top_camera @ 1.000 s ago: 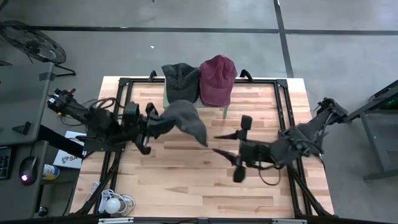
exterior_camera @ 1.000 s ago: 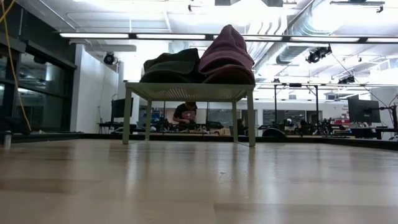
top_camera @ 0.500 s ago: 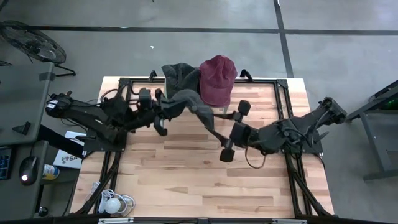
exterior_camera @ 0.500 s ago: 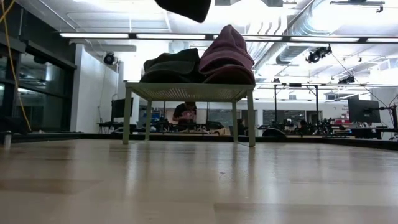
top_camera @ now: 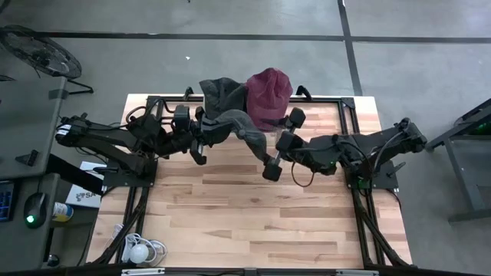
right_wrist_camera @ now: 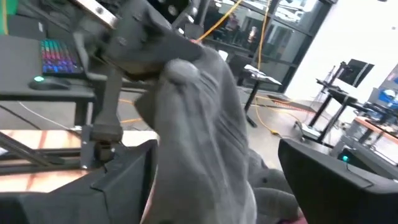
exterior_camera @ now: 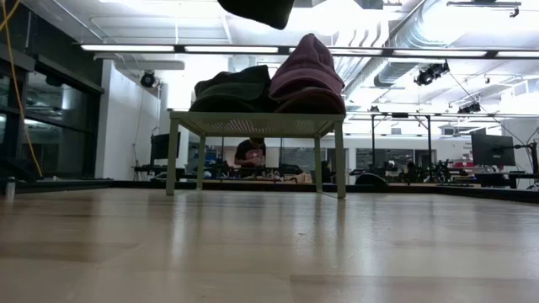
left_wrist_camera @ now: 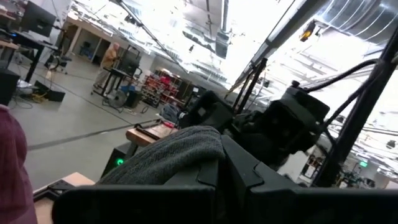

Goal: Pick & Place hat
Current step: Stack the black cap on the red caps on the shelf

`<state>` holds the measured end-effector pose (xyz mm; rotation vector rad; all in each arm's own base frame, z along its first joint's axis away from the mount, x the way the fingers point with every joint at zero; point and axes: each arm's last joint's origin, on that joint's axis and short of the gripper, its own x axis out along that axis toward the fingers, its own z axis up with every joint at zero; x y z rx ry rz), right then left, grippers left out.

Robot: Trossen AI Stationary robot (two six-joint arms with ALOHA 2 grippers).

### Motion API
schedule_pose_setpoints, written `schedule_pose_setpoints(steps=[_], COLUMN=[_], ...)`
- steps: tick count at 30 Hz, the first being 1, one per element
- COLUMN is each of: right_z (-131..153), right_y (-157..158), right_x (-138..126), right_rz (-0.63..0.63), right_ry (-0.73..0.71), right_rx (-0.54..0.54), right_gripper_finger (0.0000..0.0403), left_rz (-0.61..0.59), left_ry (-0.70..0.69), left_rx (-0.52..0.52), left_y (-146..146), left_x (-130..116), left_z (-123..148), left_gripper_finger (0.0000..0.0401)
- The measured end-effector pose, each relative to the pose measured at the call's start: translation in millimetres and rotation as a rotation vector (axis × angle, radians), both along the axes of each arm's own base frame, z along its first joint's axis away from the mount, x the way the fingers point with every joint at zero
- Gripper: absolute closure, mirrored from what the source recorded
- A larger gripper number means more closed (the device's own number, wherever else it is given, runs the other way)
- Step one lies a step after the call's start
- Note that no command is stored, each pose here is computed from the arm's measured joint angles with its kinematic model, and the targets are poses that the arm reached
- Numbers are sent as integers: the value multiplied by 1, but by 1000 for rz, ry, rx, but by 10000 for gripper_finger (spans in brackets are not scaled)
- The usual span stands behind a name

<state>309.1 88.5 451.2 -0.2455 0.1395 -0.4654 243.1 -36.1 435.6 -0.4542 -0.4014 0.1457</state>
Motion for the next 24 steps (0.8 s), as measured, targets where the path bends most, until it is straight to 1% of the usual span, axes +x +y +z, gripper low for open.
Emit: schedule_pose_setpoints(steps=[5, 10, 15, 21, 24], right_z=[-5, -5, -5, -4, -4], right_y=[-4, -6, -7, -7, -8], right_x=[0, -1, -2, -2, -3], right_rz=[-23, -88, -140, -152, -152], right_ry=[50, 52, 50, 49, 46], right_rx=[-17, -28, -36, -37, -36], right_gripper_finger=[106, 160, 232, 323, 377], left_rz=[-11, -34, -36, -45, -63], left_ry=[-1, -2, 4, 7, 7], left_rx=[5, 13, 10, -4, -1], left_y=[0, -1, -2, -2, -2], left_x=[0, 0, 0, 1, 1], left_z=[0, 0, -1, -1, -1], left_gripper_finger=[401, 401, 401, 401, 401])
